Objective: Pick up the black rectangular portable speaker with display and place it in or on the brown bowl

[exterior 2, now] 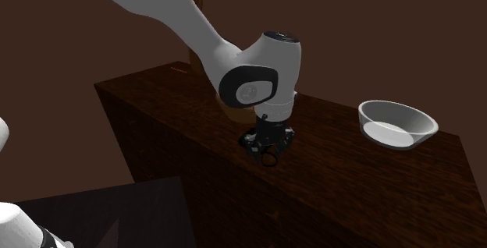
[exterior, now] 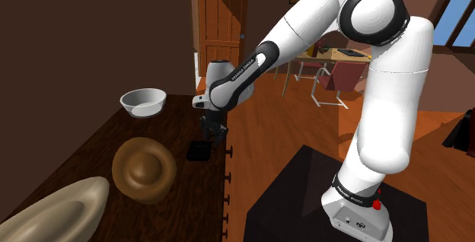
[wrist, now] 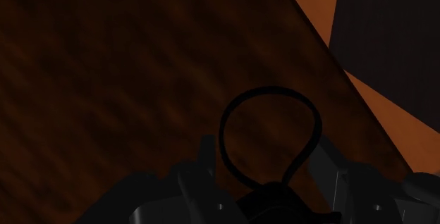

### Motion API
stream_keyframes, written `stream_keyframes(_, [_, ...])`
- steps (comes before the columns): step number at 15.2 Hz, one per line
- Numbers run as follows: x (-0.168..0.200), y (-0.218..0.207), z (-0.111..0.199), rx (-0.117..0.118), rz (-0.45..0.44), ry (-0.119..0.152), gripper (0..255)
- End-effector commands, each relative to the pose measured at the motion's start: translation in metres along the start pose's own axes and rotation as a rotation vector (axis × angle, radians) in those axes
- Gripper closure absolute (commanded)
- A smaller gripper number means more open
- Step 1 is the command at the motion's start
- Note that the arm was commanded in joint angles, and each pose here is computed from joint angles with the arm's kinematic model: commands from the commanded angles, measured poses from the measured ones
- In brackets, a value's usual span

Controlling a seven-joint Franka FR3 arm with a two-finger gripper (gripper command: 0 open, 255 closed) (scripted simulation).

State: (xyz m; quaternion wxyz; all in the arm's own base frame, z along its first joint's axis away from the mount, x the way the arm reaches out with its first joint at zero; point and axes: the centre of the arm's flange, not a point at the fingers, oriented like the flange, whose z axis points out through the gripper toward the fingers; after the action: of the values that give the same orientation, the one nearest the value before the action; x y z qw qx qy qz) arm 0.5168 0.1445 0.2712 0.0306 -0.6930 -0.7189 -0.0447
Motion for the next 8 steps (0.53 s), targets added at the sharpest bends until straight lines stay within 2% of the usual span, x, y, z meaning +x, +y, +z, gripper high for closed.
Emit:
stream_keyframes(1, [0.001,-0.001,-0.010,0.000,0.000,0.000,255])
stream_keyframes(8, [0.005,0.000,-0.047,0.000,0.000,0.000,255])
